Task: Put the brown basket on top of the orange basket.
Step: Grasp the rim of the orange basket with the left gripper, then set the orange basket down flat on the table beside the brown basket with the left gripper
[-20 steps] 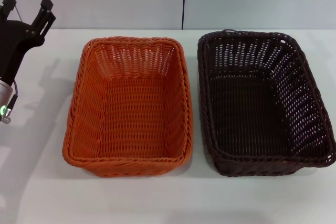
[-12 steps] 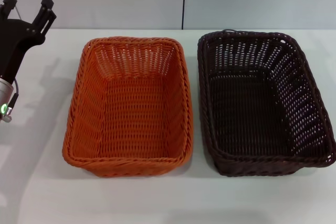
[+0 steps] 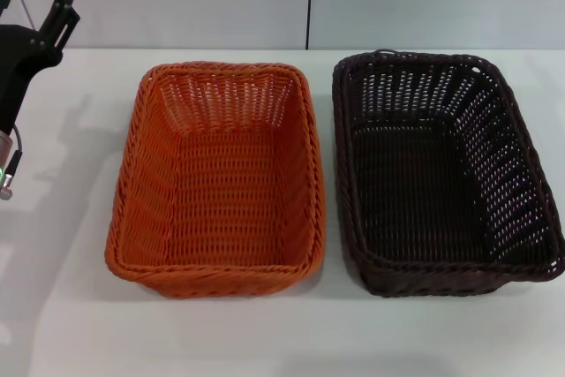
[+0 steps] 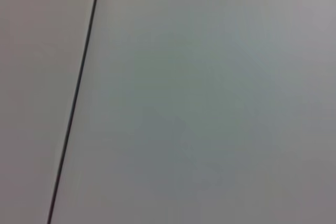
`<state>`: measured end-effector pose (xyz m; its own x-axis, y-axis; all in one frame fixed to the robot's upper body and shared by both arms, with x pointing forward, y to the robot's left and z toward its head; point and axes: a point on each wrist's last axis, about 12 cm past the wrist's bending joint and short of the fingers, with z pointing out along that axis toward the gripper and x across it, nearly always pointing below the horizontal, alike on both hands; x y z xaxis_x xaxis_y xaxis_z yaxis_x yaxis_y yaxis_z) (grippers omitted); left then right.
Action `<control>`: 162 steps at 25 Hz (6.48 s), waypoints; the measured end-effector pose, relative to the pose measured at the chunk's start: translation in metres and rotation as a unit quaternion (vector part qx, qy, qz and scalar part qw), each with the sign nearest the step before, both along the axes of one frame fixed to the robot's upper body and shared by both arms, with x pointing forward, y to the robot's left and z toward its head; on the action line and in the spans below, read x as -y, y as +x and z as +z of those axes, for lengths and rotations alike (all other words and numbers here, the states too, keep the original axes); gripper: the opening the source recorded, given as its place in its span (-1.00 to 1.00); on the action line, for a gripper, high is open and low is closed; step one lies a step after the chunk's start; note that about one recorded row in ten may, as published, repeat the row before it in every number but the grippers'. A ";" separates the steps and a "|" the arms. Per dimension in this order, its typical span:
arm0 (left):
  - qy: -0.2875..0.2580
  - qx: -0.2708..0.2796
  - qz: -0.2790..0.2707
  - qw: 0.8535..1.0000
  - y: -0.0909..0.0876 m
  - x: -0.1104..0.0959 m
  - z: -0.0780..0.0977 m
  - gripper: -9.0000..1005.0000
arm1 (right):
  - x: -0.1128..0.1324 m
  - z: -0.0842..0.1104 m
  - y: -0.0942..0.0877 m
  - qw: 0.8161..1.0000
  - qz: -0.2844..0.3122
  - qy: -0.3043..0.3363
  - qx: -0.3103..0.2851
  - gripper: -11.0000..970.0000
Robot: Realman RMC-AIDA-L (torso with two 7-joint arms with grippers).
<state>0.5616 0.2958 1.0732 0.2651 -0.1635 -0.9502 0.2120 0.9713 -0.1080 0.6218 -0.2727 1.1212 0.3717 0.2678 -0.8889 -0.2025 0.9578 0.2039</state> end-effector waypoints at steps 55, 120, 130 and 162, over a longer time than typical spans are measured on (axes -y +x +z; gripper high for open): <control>0.120 -0.505 -0.179 0.836 0.059 0.018 0.162 0.68 | 0.048 -0.027 -0.028 0.996 -0.072 -0.006 -0.047 0.11; 0.110 -0.599 -0.167 0.776 0.040 0.031 0.076 -0.52 | 0.048 -0.027 -0.018 0.994 -0.080 0.000 -0.069 0.11; 0.153 -0.563 -0.149 0.798 0.048 0.010 0.108 -0.60 | 0.048 -0.026 -0.015 0.994 -0.080 -0.001 -0.073 0.11; 0.374 -0.492 -0.408 0.672 0.062 0.115 0.118 -0.65 | 0.040 -0.026 -0.013 0.995 -0.072 0.005 -0.075 0.11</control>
<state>0.6236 0.1807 1.1914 -0.4390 0.7487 -0.4966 0.8909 0.4345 -0.1324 0.6092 -0.3126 1.0948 0.2708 0.2305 -0.9346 -0.0302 0.9725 0.2311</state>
